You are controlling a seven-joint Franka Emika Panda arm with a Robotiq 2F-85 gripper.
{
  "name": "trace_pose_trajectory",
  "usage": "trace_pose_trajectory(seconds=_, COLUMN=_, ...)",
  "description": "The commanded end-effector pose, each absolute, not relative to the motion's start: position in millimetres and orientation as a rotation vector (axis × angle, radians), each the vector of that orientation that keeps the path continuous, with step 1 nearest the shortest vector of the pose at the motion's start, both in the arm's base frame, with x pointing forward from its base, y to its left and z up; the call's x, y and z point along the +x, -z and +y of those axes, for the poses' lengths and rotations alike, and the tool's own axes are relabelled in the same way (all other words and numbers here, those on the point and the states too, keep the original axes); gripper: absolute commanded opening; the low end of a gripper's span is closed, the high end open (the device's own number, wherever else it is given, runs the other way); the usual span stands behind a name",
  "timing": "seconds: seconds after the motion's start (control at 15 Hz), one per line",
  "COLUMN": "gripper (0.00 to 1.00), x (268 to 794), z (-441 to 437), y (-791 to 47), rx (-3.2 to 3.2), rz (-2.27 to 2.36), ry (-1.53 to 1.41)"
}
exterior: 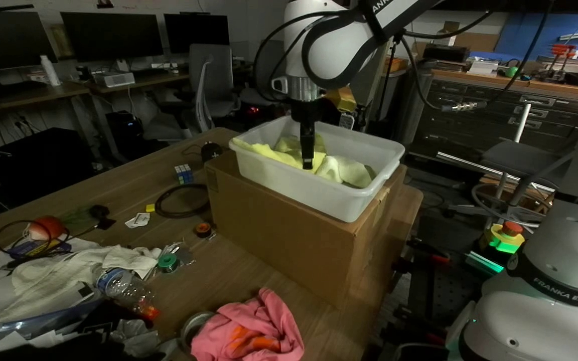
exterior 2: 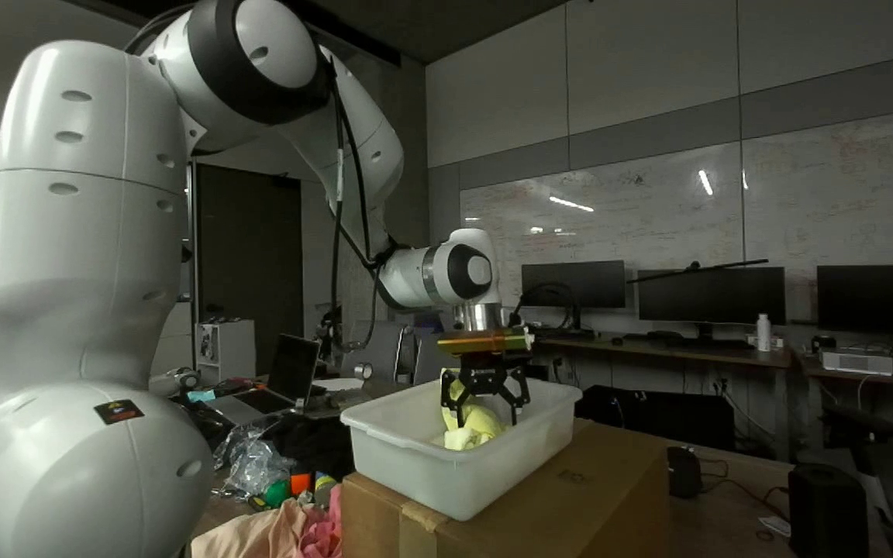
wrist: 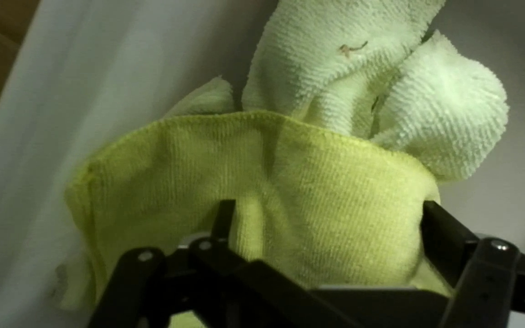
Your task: Remove the clothes from the box and put them on the table
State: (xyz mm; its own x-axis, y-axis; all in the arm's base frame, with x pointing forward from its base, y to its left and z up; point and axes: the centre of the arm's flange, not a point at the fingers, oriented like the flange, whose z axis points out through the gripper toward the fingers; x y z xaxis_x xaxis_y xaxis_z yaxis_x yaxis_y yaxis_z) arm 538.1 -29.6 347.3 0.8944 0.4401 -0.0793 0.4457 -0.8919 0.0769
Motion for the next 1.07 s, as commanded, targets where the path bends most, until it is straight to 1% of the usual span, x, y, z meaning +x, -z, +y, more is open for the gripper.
trace_pose_trajectory(seconds=0.0, gripper=1.0, x=545.2, z=-40.3, y=-337.1, rx=2.978, rz=0.757, ry=0.079)
trace_pose_trajectory(seconds=0.13, gripper=1.0, x=545.6, z=-40.8, y=-333.7, rx=2.982, rz=0.762, ry=0.097)
trace_pose_trajectory(seconds=0.2, gripper=0.97, x=545.5, z=-41.3, y=-333.2, rx=2.985, rz=0.76, ry=0.102)
trace_pose_trajectory(seconds=0.27, gripper=0.75, x=545.7, z=-41.4, y=-334.0, rx=2.992, rz=0.749, ry=0.104)
trace_pose_trajectory(seconds=0.4, gripper=0.71, x=545.5, z=-41.7, y=-337.2, rx=3.01, rz=0.732, ry=0.097)
trace_pose_trajectory(seconds=0.47, gripper=0.64, x=545.8, z=-41.9, y=-338.9, rx=3.022, rz=0.723, ry=0.092)
trace_pose_trajectory(seconds=0.53, gripper=0.53, x=545.2, z=-42.0, y=-340.6, rx=3.031, rz=0.715, ry=0.09)
trace_pose_trajectory(seconds=0.67, gripper=0.39, x=541.1, z=-41.8, y=-340.9, rx=3.043, rz=0.691, ry=0.072)
trace_pose_trajectory(seconds=0.87, gripper=0.16, x=534.7, z=-40.3, y=-344.3, rx=3.052, rz=0.655, ry=0.068)
trace_pose_trajectory(seconds=0.93, gripper=0.1, x=532.3, z=-39.7, y=-346.0, rx=3.055, rz=0.651, ry=0.065)
trace_pose_trajectory(seconds=1.0, gripper=0.08, x=529.3, z=-39.1, y=-349.8, rx=3.067, rz=0.636, ry=0.062)
